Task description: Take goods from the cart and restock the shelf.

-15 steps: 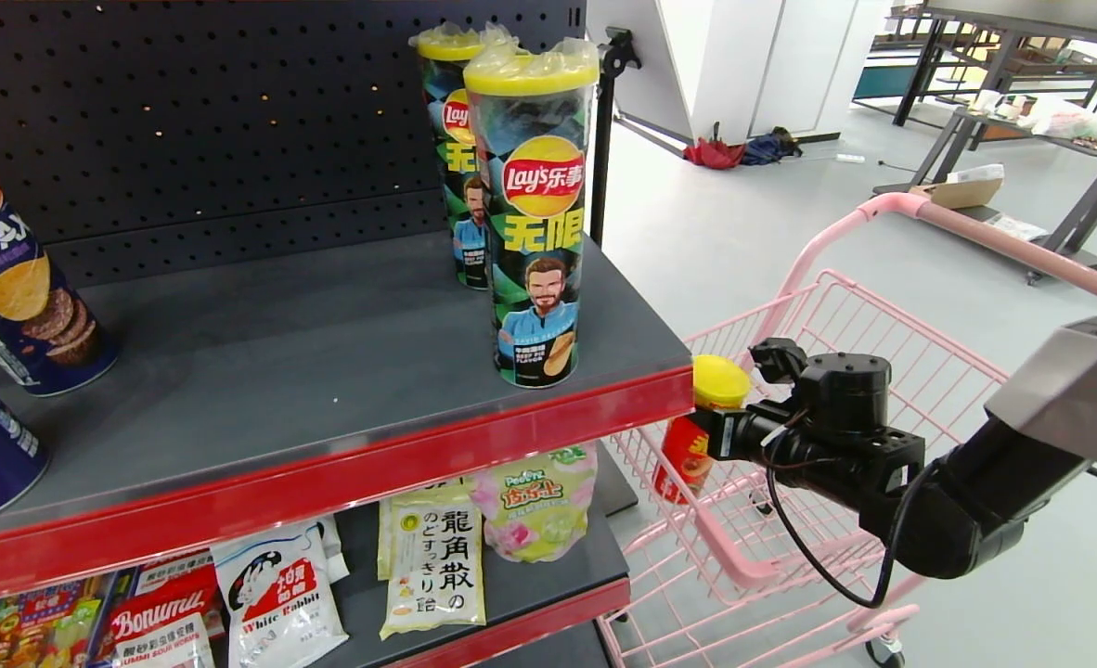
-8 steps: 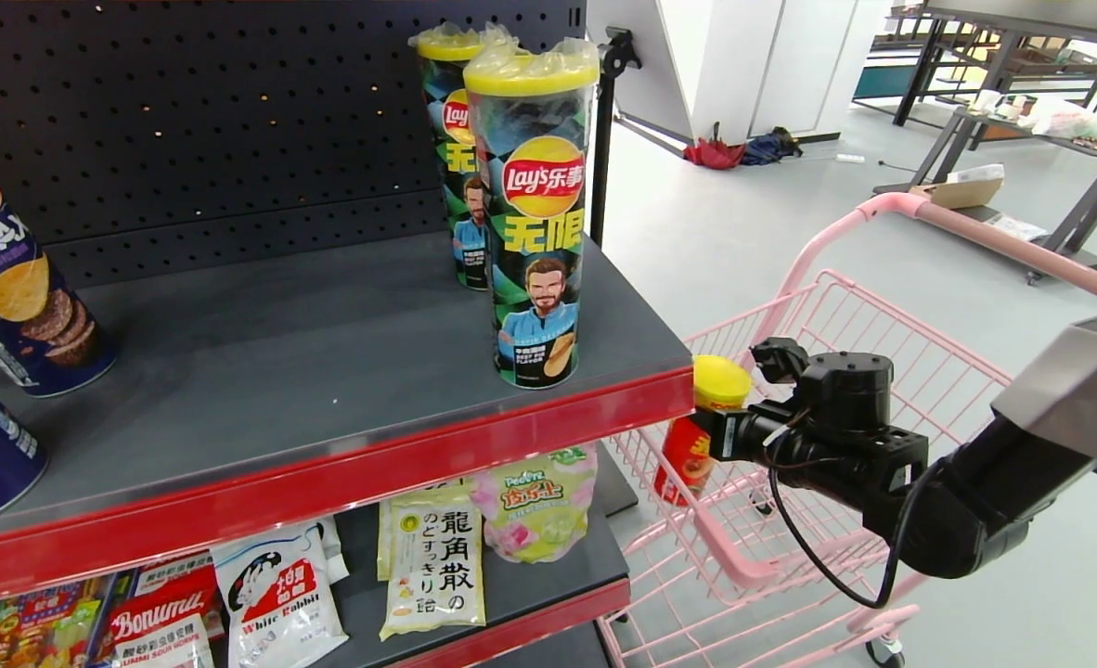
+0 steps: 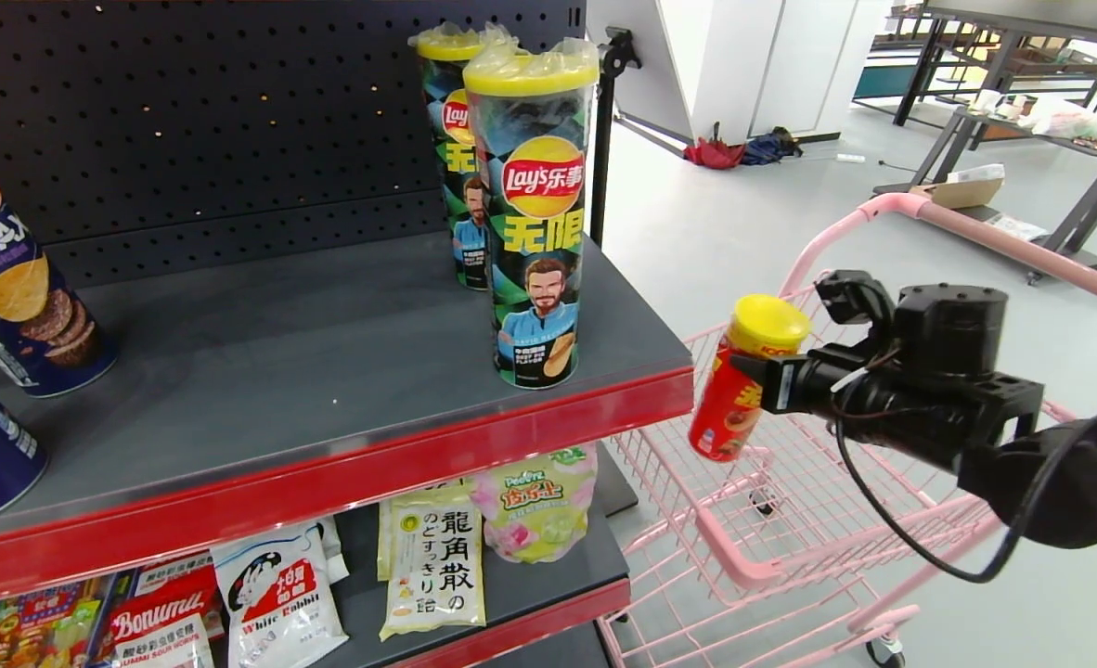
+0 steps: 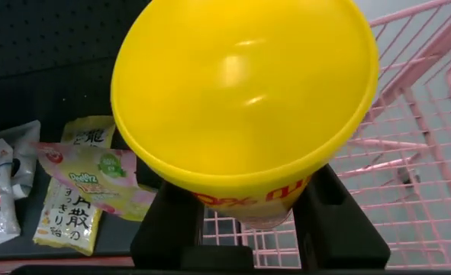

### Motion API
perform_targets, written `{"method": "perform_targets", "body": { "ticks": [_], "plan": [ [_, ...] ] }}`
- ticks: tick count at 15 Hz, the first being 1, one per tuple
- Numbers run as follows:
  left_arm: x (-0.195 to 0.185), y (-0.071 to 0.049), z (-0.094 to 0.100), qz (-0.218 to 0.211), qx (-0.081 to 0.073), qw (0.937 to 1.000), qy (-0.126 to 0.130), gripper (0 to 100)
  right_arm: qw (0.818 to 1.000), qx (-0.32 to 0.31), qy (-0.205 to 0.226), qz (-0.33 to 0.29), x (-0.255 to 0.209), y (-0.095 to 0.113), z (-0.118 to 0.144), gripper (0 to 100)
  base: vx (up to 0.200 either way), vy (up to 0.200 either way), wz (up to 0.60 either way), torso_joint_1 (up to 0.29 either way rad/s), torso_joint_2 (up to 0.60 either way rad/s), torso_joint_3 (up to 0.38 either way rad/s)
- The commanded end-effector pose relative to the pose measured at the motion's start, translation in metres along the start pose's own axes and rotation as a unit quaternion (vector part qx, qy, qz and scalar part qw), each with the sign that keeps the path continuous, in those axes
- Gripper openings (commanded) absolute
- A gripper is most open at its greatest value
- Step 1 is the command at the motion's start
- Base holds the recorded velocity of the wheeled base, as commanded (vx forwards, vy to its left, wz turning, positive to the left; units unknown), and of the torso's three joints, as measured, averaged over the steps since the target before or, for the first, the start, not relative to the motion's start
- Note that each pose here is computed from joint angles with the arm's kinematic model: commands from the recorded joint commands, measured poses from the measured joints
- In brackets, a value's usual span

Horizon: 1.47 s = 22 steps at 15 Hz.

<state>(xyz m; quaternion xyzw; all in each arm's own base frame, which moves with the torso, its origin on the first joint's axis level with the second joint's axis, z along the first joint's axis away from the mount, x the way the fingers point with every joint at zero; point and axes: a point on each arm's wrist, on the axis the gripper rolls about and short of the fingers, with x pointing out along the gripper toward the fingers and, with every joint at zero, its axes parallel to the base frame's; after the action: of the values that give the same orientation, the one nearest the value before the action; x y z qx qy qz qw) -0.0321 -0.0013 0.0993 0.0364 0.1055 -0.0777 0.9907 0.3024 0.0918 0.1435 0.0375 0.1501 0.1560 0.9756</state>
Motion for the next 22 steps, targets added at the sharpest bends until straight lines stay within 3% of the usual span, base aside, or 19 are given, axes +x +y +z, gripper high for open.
{"method": "perform_targets", "body": {
  "ticks": [1, 3, 5, 9, 11, 13, 15, 22],
  "plan": [
    [0.0, 0.0, -0.001, -0.001, 0.0, 1.0, 0.002, 100, 0.997, -0.023, -0.071, -0.017, -0.065, -0.002, 0.063, 0, 0.0, 0.0, 0.0, 0.0, 0.0, 0.0],
    [0.001, 0.0, -0.001, -0.002, 0.0, 1.0, 0.004, 100, 0.997, -0.02, -0.059, -0.045, -0.115, 0.002, 0.086, 0, 0.0, 0.0, 0.0, 0.0, 0.0, 0.0],
    [0.001, 0.0, 0.0, -0.008, -0.001, 1.0, 0.006, 100, 0.995, -0.032, -0.017, -0.095, -0.173, 0.0, 0.085, 0, 0.0, 0.0, 0.0, 0.0, 0.0, 0.0],
    [0.001, 0.0, 0.002, -0.01, 0.0, 0.9999, 0.003, 100, 0.993, -0.026, 0.016, -0.115, -0.247, 0.001, 0.039, 0, 0.0, 0.0, 0.0, 0.0, 0.0, 0.0],
    [0.0, 0.001, 0.009, -0.008, -0.001, 0.9999, 0.006, 100, 0.99, -0.035, 0.05, -0.131, -0.279, 0.001, -0.006, 0, 0.0, 0.0, 0.0, 0.0, 0.0, 0.0],
    [0.002, 0.002, 0.023, -0.007, 0.002, 0.9998, 0.017, 100, 0.987, -0.039, 0.076, -0.14, -0.297, 0.003, -0.027, 0, 0.0, 0.0, 0.0, 0.0, 0.0, 0.0],
    [0.005, 0.003, 0.029, -0.008, 0.018, 0.9995, 0.026, 100, 0.986, -0.039, 0.071, -0.148, -0.3, 0.003, -0.028, 0, 0.0, 0.0, 0.0, 0.0, 0.0, 0.0],
    [0.004, 0.003, 0.029, -0.008, 0.021, 0.9995, 0.02, 100, 0.985, -0.055, 0.059, -0.154, -0.306, 0.004, -0.03, 0, 0.0, 0.0, 0.0, 0.049, -0.14, -0.09]
  ]
}}
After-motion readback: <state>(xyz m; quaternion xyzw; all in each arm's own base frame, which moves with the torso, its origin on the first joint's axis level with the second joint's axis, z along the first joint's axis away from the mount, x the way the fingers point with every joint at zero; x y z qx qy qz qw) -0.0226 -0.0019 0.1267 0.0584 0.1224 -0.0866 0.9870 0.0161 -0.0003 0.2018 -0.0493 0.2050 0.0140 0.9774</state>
